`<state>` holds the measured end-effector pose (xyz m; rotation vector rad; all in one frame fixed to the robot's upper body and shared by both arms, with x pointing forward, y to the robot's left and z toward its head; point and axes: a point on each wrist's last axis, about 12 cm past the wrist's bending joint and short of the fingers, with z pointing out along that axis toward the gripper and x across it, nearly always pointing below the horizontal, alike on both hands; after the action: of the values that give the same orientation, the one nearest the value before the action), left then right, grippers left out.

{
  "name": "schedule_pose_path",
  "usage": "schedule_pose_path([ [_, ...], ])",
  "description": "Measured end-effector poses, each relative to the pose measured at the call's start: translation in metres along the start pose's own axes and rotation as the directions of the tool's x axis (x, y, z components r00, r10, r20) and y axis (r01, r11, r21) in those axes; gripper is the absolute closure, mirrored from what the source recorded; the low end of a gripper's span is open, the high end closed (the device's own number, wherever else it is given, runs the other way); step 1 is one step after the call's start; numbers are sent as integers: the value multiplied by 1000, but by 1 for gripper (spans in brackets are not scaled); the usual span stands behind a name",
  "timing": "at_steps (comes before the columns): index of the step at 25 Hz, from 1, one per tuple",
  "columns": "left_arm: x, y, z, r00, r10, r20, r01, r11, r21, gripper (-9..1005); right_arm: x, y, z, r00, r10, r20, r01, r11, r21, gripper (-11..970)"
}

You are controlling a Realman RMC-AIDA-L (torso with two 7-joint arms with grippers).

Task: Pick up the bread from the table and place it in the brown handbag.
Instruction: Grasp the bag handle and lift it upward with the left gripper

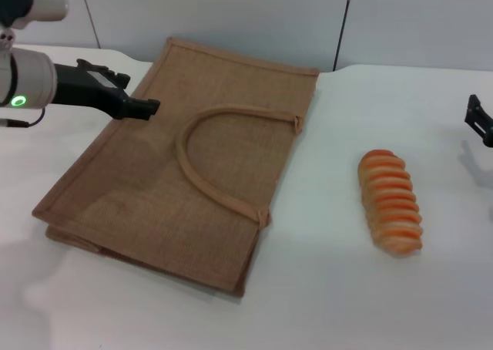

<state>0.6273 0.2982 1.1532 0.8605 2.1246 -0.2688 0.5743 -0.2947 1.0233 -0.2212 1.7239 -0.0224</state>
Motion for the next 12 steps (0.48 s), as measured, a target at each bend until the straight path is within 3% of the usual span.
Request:
schedule_pose_path([
  [12, -25, -2, 9, 993, 116, -19, -116, 993, 7, 246, -1, 1, 1, 1000, -2, 3, 2, 1000, -4, 66],
])
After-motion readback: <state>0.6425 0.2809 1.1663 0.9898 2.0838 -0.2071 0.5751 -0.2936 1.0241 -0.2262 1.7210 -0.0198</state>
